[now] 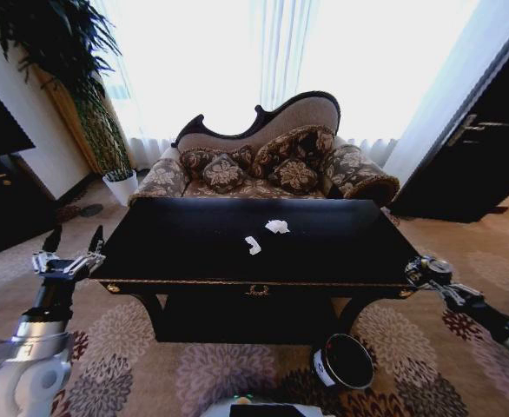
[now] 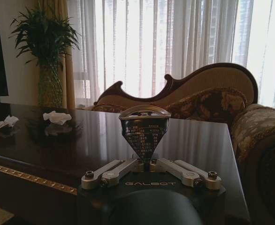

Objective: Move to the front of the table and place the trash on the table into the trash bin.

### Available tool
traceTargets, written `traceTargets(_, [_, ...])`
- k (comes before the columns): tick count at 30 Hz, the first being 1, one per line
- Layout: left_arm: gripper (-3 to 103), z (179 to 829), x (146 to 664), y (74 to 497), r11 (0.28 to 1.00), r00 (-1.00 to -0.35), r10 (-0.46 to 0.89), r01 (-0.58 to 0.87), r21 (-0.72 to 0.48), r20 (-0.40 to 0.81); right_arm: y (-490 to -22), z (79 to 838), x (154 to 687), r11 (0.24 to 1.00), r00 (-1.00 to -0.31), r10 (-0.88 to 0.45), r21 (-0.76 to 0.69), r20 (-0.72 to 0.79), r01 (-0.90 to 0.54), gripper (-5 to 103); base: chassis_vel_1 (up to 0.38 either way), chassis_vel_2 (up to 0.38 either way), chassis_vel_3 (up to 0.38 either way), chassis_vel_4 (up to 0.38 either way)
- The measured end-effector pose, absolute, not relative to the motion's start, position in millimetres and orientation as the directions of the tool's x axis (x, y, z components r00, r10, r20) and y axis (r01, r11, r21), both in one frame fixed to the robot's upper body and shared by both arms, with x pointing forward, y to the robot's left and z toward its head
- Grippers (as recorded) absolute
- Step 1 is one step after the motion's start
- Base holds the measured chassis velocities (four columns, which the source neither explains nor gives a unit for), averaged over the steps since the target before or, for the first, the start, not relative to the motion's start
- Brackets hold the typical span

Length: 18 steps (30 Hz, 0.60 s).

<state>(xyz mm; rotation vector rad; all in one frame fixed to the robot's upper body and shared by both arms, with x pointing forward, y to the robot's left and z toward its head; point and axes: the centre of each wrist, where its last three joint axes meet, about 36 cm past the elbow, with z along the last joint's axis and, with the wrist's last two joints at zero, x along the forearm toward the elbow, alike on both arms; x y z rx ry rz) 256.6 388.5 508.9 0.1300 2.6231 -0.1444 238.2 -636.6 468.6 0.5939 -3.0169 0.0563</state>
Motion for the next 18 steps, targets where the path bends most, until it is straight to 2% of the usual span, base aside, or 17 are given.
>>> traceTargets(6, [100,510,257,391,0.99,-0.867,0.068,0.119,-0.072,-0.493,-660,462,220,0.915,-0.912,-0.4,-0.029,0.089,-0.403,0,0.0,0.0,0.0,0.0])
traceTargets(9, [100,509,257,392,0.99,-0.868,0.064,0.116,-0.076,-0.492,-674,444,201,0.884,-0.88,-0.457,-0.041,0.126,-0.465,0,0.0,0.0,0.0,0.0])
traceTargets(18, [100,510,252,389,0.99,-0.867,0.053,0.11,-0.085,-0.496,-667,390,202,0.869,-0.852,-0.483,-0.005,0.202,-0.495,0,0.0,0.0,0.0,0.0])
